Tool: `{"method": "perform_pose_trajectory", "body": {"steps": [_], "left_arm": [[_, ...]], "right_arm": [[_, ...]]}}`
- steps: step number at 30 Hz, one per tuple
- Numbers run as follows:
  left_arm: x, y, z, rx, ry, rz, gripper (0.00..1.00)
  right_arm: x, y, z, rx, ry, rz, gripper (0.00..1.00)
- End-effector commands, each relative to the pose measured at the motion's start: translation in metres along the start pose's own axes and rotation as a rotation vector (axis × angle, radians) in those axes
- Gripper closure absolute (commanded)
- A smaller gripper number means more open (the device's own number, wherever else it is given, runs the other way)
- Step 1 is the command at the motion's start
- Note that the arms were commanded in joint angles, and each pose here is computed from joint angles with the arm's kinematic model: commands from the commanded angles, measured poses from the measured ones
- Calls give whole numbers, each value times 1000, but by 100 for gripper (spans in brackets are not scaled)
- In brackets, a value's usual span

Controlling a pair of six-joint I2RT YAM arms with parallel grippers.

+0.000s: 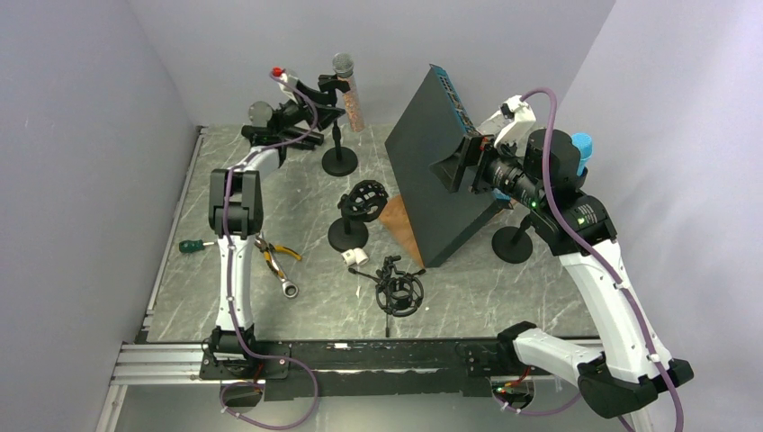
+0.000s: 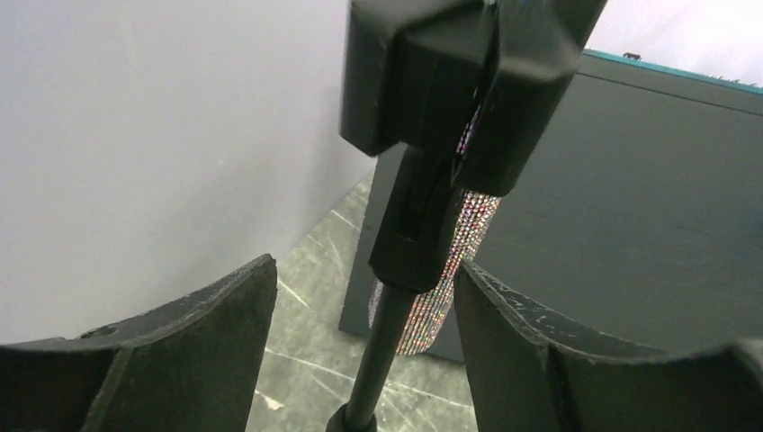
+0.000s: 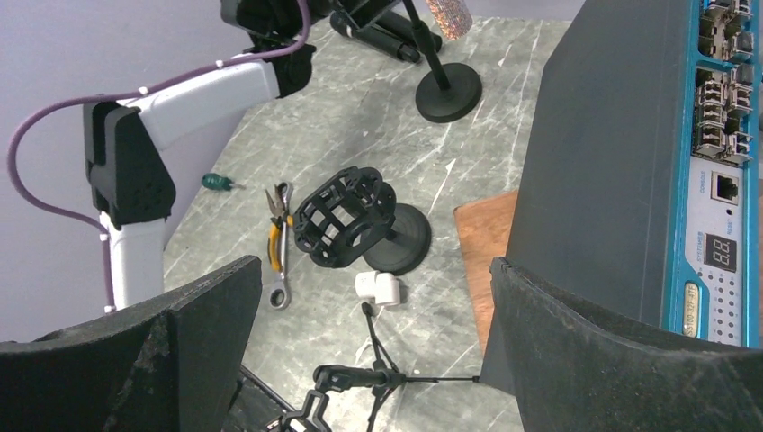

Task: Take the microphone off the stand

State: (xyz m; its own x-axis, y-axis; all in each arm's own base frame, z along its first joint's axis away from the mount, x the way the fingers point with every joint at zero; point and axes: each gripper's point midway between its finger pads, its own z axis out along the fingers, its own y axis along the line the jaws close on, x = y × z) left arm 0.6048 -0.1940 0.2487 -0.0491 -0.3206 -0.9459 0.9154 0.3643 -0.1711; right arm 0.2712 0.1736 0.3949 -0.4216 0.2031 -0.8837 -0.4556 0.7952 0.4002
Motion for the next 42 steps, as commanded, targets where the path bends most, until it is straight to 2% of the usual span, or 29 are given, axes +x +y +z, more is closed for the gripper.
{"method": "perform_pose_trajectory", "body": {"steps": [1, 5, 8, 10, 12, 13, 19, 22, 26, 31, 35, 40, 42], "left_arm": [[2, 3, 14, -7, -29, 67, 29], [-1, -2, 8, -17, -25, 91, 39], [-3, -13, 4, -14, -4, 86, 54], [-13, -28, 1, 0, -22, 93, 71], [-19, -39, -5, -7, -37, 83, 95], [-20, -45, -8, -9, -43, 75, 100], [-26, -94, -27, 15, -63, -9, 100], [-13, -118, -40, -1, -14, -32, 100], [-10, -151, -61, -50, -21, 0, 100], [0, -183, -67, -64, -10, 41, 100], [-4, -176, -75, -152, -15, 121, 100], [-35, -147, -77, -233, -61, 185, 100], [-33, -137, -81, -257, -57, 197, 100]], "right_arm": [[-6, 1, -3, 0, -21, 11, 0], [-5, 2, -7, 3, -31, 19, 0], [-2, 1, -4, -8, -39, 26, 0], [2, 0, 1, -11, -30, 32, 0], [4, 0, 5, -18, -27, 38, 0], [5, 0, 8, -24, -29, 38, 0], [5, -2, 32, -62, -54, -2, 0], [2, 2, 44, -104, -66, -22, 0], [-2, 11, 61, -160, -84, -49, 0], [-2, 21, 83, -200, -74, -80, 0], [3, 27, 90, -234, -69, -72, 0], [9, 25, 89, -230, -63, -59, 0], [10, 25, 89, -236, -69, -55, 0]]}}
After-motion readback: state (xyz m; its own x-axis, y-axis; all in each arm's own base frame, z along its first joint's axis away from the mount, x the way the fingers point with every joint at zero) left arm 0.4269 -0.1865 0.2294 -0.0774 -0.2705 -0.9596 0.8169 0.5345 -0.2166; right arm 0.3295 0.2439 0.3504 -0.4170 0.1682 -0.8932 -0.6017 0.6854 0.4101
